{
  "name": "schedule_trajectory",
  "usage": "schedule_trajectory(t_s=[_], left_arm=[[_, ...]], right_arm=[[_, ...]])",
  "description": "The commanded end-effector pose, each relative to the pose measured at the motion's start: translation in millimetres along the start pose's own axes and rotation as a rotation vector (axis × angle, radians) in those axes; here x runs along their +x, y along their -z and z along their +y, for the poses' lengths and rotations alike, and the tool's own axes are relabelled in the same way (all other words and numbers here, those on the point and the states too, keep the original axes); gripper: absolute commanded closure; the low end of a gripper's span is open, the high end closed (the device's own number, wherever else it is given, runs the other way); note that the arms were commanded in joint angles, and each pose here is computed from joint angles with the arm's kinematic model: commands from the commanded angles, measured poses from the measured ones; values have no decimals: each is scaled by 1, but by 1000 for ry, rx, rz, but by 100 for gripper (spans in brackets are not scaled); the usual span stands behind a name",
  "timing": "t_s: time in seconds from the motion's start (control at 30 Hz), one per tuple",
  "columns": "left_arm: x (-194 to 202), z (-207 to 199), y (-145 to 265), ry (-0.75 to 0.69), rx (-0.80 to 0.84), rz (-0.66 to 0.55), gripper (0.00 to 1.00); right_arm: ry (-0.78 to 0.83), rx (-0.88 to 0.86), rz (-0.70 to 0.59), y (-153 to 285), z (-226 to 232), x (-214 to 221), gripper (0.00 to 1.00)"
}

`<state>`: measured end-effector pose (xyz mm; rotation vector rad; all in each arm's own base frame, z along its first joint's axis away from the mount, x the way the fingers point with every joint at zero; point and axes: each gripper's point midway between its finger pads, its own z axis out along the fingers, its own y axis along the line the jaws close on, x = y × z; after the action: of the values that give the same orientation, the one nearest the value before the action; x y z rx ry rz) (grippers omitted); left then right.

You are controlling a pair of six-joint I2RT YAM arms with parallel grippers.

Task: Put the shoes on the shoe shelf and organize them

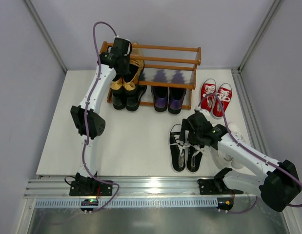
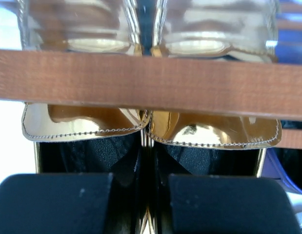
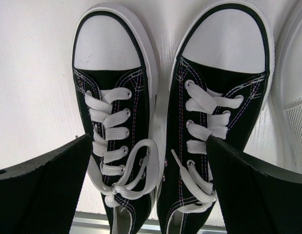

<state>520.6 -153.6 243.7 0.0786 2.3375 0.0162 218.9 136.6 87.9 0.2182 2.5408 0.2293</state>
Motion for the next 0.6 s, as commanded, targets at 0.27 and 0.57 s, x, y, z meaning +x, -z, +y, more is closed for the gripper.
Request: schedule_trajectory(t_s=[0.27,0.57], left_arm=[[-116,30,49,84,-103,-441,100],[-102,34,6,16,-137,-388,100]], right_arm=[[-16,-7,-47,2,8,-16,0],[-14,3,-35,-2,7,-14,0]])
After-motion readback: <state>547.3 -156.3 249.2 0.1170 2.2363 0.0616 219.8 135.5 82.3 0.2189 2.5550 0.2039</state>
